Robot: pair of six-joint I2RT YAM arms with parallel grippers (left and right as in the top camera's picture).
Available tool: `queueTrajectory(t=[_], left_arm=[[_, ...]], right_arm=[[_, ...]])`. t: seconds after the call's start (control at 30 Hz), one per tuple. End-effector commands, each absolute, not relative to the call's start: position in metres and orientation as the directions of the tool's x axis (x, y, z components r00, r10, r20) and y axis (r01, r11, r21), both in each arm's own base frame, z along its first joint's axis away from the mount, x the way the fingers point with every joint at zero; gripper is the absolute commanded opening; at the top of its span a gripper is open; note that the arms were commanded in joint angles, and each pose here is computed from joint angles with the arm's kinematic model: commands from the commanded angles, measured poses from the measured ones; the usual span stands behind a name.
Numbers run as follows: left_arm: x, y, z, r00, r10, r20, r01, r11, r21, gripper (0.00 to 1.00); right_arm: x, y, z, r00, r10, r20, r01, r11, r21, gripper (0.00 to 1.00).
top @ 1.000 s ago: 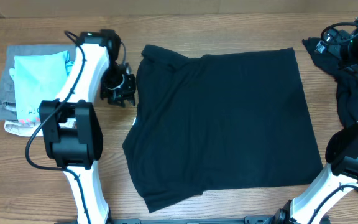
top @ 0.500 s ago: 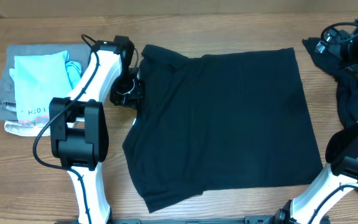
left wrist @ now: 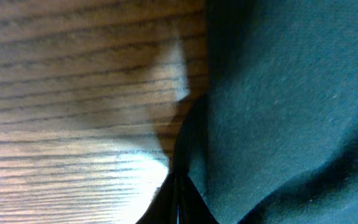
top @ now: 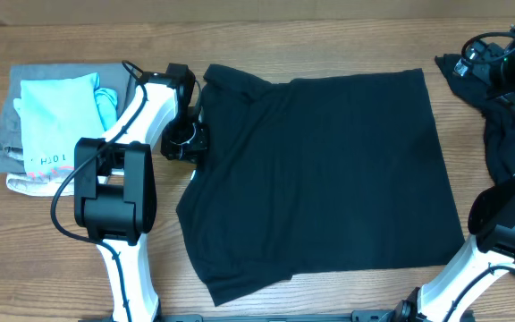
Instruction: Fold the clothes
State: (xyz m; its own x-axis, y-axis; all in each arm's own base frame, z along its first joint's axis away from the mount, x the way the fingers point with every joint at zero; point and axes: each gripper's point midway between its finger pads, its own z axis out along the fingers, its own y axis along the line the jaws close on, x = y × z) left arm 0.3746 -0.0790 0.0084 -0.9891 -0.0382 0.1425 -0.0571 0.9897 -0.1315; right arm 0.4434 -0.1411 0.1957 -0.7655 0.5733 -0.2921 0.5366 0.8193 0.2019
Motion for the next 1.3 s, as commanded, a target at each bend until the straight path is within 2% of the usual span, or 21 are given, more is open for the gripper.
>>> queueTrajectory(t=[0.0, 0.8, 1.27], left_arm=[[0.375, -0.081, 0.006, -0.989, -0.045, 0.139, -0.063, 0.990, -0.124, 0.04], [0.387, -0.099, 0.013, -0.993, -0.054, 0.101, -0.076, 0.971, -0.228, 0.04], [0.393, -0.108, 0.006, -0.996, -0.057, 0.061, -0.068, 0.979, -0.190, 0.04]], right_arm=[[0.446, -0.140, 0.198, -0.764, 0.570, -0.301, 0.531, 0.821, 0.209, 1.00], [0.446, -0.140, 0.198, -0.764, 0.570, -0.301, 0.531, 0.821, 0.209, 1.00], [0.446, -0.140, 0.198, -0.764, 0.570, -0.301, 0.531, 0.821, 0.209, 1.00]])
